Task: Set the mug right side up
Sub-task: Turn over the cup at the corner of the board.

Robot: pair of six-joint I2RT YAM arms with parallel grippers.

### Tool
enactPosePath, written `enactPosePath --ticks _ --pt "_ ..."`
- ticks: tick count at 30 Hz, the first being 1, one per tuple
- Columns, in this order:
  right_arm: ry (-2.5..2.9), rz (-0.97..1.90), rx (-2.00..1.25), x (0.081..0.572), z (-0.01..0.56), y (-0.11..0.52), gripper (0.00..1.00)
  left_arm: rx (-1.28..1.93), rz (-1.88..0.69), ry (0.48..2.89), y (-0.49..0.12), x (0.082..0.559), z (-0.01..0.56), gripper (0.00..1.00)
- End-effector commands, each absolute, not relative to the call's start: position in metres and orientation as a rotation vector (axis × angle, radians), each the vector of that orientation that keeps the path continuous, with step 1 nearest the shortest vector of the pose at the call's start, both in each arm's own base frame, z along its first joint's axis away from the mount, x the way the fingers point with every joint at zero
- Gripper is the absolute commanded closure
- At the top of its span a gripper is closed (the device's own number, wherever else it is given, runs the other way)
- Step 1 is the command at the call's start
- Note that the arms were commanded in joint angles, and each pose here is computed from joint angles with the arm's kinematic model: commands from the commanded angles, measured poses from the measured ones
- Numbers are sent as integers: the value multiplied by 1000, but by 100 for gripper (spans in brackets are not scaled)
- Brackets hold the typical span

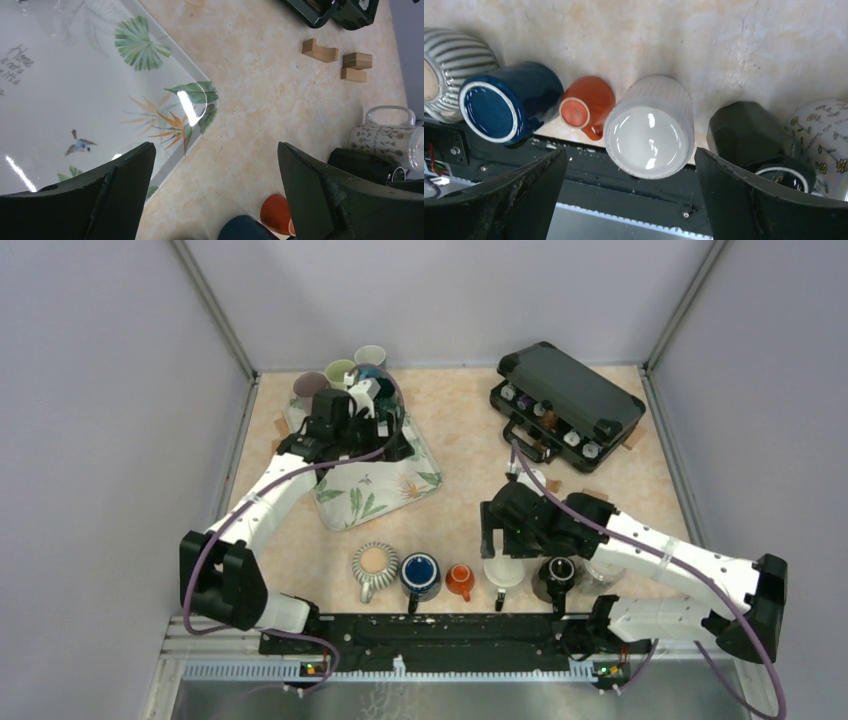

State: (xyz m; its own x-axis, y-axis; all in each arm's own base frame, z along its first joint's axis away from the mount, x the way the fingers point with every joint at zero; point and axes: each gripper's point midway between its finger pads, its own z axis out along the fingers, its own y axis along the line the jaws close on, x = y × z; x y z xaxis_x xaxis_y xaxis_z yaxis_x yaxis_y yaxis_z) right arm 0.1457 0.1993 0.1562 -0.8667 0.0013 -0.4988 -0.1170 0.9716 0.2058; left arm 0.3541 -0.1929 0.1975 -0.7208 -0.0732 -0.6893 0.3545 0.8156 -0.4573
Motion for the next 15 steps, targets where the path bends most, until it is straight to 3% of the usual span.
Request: enactPosePath --ticks 1,15 --pt "2662 263 -20 125 160 199 1 255 -822 2165 -201 347 217 2" --pt "2832 225 59 81 121 204 1 290 -900 2129 -207 333 227 2"
